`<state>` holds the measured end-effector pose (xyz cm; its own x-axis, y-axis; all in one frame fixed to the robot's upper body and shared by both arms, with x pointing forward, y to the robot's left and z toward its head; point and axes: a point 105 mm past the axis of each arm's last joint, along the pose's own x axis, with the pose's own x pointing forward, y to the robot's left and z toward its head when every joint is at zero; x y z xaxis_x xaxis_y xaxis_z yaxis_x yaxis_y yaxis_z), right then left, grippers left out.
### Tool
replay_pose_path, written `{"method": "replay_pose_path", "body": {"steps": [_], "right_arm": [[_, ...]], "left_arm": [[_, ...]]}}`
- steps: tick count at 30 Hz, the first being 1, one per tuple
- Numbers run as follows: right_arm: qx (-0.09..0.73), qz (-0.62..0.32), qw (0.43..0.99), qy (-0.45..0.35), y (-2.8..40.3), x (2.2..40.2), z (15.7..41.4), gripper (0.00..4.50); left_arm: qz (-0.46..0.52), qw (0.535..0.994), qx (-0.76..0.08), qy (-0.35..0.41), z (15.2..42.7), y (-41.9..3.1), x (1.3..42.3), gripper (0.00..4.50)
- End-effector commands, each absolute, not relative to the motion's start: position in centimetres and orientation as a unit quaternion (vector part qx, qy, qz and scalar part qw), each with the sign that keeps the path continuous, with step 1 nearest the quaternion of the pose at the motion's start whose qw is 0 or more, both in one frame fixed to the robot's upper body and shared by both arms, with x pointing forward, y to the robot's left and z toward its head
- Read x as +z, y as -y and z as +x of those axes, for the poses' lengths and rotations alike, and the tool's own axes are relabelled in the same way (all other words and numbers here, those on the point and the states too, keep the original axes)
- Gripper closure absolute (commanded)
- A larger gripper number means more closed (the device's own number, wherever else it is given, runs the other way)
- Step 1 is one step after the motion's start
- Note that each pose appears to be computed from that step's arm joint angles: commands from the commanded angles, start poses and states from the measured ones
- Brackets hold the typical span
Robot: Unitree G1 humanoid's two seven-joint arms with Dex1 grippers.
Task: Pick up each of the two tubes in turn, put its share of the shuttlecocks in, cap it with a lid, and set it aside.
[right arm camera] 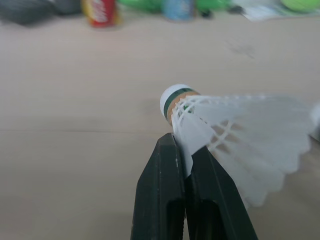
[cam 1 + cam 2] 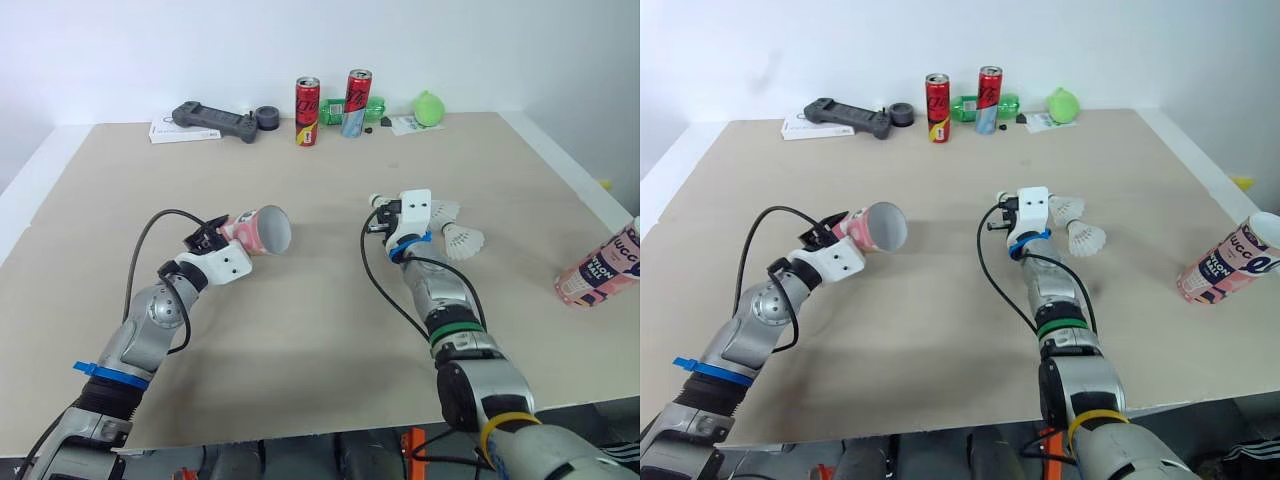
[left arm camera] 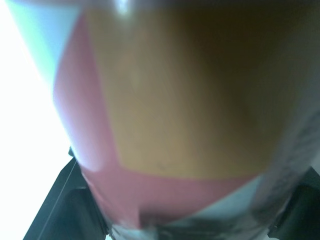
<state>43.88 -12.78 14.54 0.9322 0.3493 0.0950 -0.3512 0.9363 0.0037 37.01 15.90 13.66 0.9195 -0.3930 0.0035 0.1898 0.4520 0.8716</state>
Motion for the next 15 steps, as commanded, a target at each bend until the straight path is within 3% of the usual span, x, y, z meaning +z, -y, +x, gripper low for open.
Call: {"method": "replay_pose_path", "body": {"steps": [1,4,6,11,15], "right_arm": [[0.351,-0.014,0.923,0.157,9.3,20.7,39.0,4.41],[0.452,-0.027,0.875,0.171,7.7,22.9,34.7,4.41],[0.483,-0.049,0.86,0.161,6.7,23.2,33.3,4.41],[0.518,-0.088,0.838,0.148,3.5,22.8,32.0,4.41],[0.516,-0.125,0.837,0.131,2.0,21.2,32.5,4.41]], "left_arm": [[0.502,0.841,-0.168,0.11,37.1,-15.7,14.9,1.31],[0.496,0.846,-0.169,0.098,37.4,-15.7,14.7,1.31],[0.494,0.848,-0.171,0.088,37.6,-15.7,14.4,1.31],[0.485,0.852,-0.185,0.068,38.1,-15.0,13.4,1.31],[0.479,0.854,-0.191,0.064,38.2,-14.6,13.2,1.31]]}}
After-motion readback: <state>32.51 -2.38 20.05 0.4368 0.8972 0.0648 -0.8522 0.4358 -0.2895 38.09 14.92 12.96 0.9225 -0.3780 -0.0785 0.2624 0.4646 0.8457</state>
